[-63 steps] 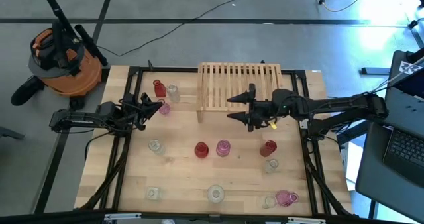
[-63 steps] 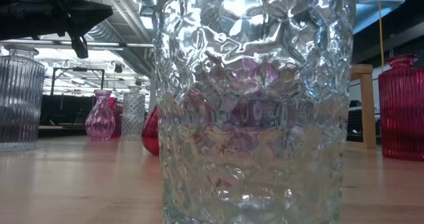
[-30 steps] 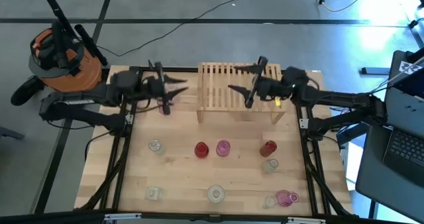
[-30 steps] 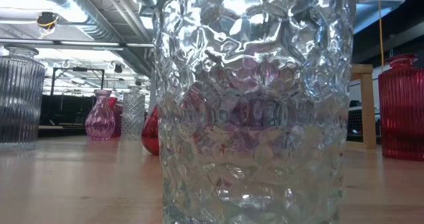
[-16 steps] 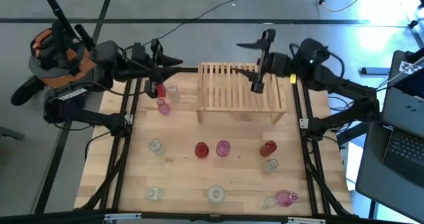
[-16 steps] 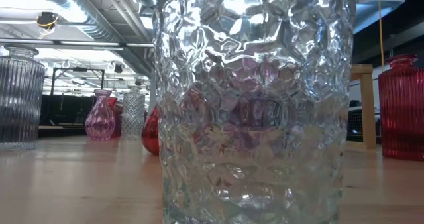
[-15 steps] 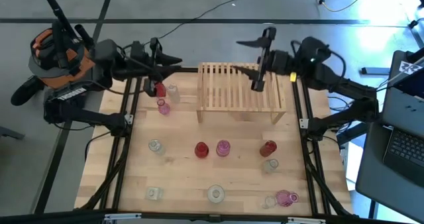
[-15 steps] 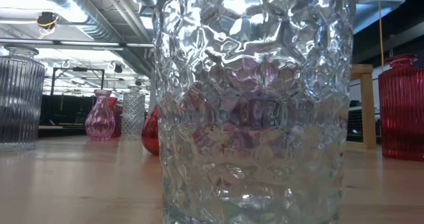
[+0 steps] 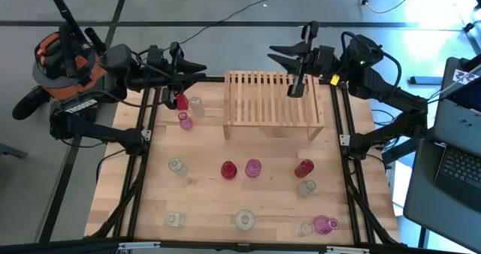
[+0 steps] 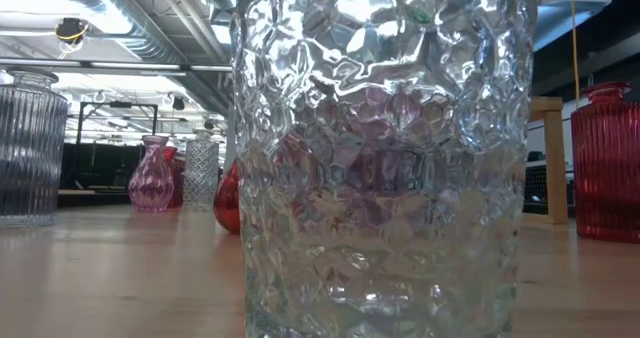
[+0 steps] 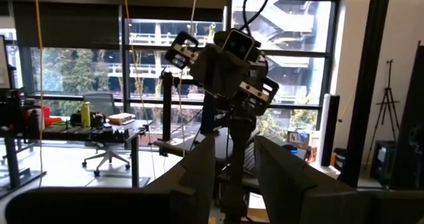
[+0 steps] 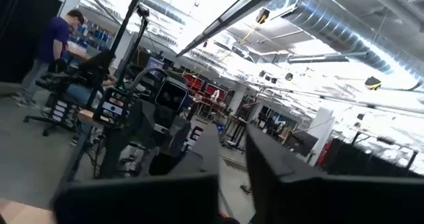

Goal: Sort vases onto shelf
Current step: Put the top right red vase on the shelf

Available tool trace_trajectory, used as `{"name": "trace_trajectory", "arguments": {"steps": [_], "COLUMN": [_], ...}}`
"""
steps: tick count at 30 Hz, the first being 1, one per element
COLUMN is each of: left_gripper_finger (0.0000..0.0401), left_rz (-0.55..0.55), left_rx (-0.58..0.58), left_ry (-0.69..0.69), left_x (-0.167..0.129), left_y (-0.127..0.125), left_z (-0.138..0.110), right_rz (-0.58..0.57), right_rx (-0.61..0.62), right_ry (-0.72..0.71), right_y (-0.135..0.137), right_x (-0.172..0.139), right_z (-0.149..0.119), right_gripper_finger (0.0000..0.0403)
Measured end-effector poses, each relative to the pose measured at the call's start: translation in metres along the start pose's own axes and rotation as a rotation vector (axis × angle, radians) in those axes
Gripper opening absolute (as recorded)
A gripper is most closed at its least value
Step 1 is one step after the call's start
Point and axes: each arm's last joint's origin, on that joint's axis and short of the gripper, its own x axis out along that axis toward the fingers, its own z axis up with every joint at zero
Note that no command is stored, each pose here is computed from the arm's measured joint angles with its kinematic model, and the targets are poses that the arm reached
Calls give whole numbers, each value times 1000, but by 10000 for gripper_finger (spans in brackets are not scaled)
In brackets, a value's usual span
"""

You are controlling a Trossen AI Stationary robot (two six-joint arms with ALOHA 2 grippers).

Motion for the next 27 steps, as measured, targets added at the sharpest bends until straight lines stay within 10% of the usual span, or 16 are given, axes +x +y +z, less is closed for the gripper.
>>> {"name": "trace_trajectory", "arguments": {"steps": [10,18,27], "left_gripper_finger": [99,99,99], "left_rz": [14,72,67], "left_rx": [-1,-118,-137], "left_ry": [-1,-2,19], "left_x": [0,0,0], "left_y": [0,2,2], "left_z": [0,-1,-3], "right_rz": [-55,-197,-123], "right_rx": [58,533,551], "right_ry": [-34,-28,-42], "right_y": [-3,-6,-3], "right_x": [0,3,9], "right_z": [4,-1,-5], "right_gripper_finger": [25,24,24]}}
